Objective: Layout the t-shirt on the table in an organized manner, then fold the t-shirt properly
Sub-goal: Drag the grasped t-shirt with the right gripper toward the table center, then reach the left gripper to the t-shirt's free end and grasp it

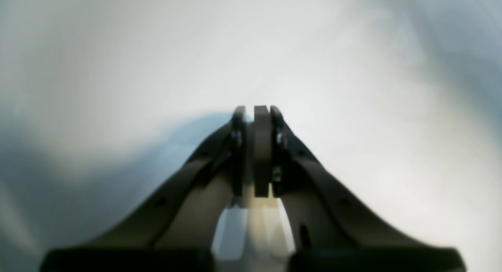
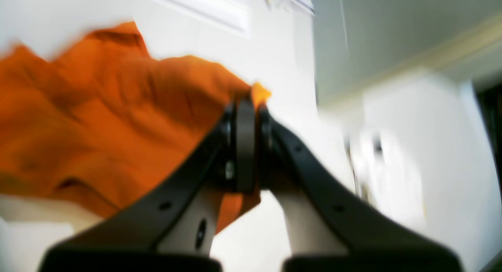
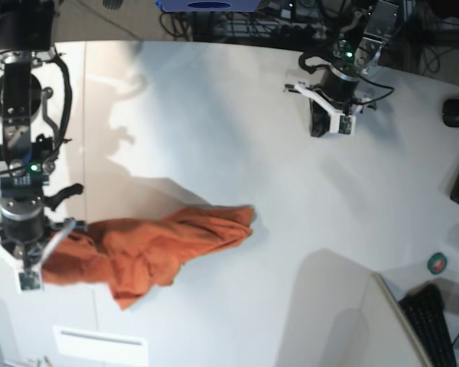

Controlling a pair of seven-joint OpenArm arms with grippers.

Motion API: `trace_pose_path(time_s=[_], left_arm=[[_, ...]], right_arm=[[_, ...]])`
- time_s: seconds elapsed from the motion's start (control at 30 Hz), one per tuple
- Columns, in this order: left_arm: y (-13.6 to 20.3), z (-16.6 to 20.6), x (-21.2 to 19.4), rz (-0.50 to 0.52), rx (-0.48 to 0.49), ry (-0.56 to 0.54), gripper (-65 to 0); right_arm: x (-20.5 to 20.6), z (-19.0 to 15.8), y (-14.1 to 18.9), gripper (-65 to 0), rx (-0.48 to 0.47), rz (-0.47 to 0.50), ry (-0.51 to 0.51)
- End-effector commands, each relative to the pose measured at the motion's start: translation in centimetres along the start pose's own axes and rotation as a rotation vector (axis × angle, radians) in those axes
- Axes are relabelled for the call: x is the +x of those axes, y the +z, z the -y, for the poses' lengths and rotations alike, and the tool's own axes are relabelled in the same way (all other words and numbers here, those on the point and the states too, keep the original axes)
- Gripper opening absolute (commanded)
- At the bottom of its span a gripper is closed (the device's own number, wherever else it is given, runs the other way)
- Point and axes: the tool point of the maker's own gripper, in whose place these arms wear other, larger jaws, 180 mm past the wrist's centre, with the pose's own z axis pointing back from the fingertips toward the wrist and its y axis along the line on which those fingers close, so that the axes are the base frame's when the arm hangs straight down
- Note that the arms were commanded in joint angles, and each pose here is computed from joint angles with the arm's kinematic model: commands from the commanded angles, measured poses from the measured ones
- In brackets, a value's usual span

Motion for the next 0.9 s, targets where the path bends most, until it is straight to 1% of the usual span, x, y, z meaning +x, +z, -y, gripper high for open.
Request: trace_pose_path(time_s=[0.0,0.07,0.13,0.3,0.33,0.37,0.43,0.5,0.53,0.57,0.63,0.7,0.77,0.87], left_arm=[[-0.2,-0.1,1.6,0.050,-0.008,-0.009,-61.2],[-0.3,0.0,2.0,0.059,-0.009,-0.010,-61.4],[-0.4,0.0,2.2,0.063,-0.010,-0.010,-61.4],[-0.9,0.1,3.3,0.086,-0.011,-0.010,-61.4],[-1.1,0.0,3.6,0.092,-0.011,-0.011,-61.4],[-1.3,0.0,4.0,0.101,-0.011,-0.012,-61.4],[-1.7,0.3,4.8,0.118,-0.019,-0.015,-60.7],[-2.5,1.3,6.1,0.149,-0.030,0.003,-60.4],[-2.9,2.0,6.9,0.168,-0.036,0.012,-58.9],[-3.4,2.5,7.9,0.190,-0.041,0.023,-55.9],[-4.4,3.8,10.0,0.234,-0.057,0.046,-44.4],[-5.4,5.8,12.1,0.271,-0.100,0.043,-34.4],[-6.6,8.4,13.7,0.289,-0.165,0.005,-26.3],[-8.1,13.4,16.1,0.313,-0.298,-0.103,-16.3]], right_arm=[[1.4,1.2,-0.1,-65.0,-0.032,0.050,-0.018],[0.3,2.8,-0.6,-65.0,-0.071,0.015,-0.043],[-0.1,4.1,-0.7,-65.0,-0.100,0.004,-0.061],[1.7,5.3,0.5,-65.0,-0.130,0.062,-0.079],[1.7,6.4,0.8,-65.0,-0.155,0.067,-0.093],[1.3,7.5,1.1,-65.0,-0.183,0.062,-0.114],[0.7,8.3,1.3,-65.0,-0.210,0.051,-0.154],[-0.2,8.6,1.4,-65.0,-0.219,0.032,-0.161],[-0.5,8.5,1.4,-65.0,-0.216,0.025,-0.158],[-0.7,8.4,1.5,-65.0,-0.215,0.021,-0.156],[-1.0,8.2,1.5,-65.0,-0.210,0.014,-0.157],[-1.1,7.7,1.5,-65.0,-0.199,0.007,-0.169],[-1.3,7.2,1.5,-65.0,-0.192,0.001,-0.182],[-1.5,7.0,1.5,-65.0,-0.188,-0.008,-0.187]])
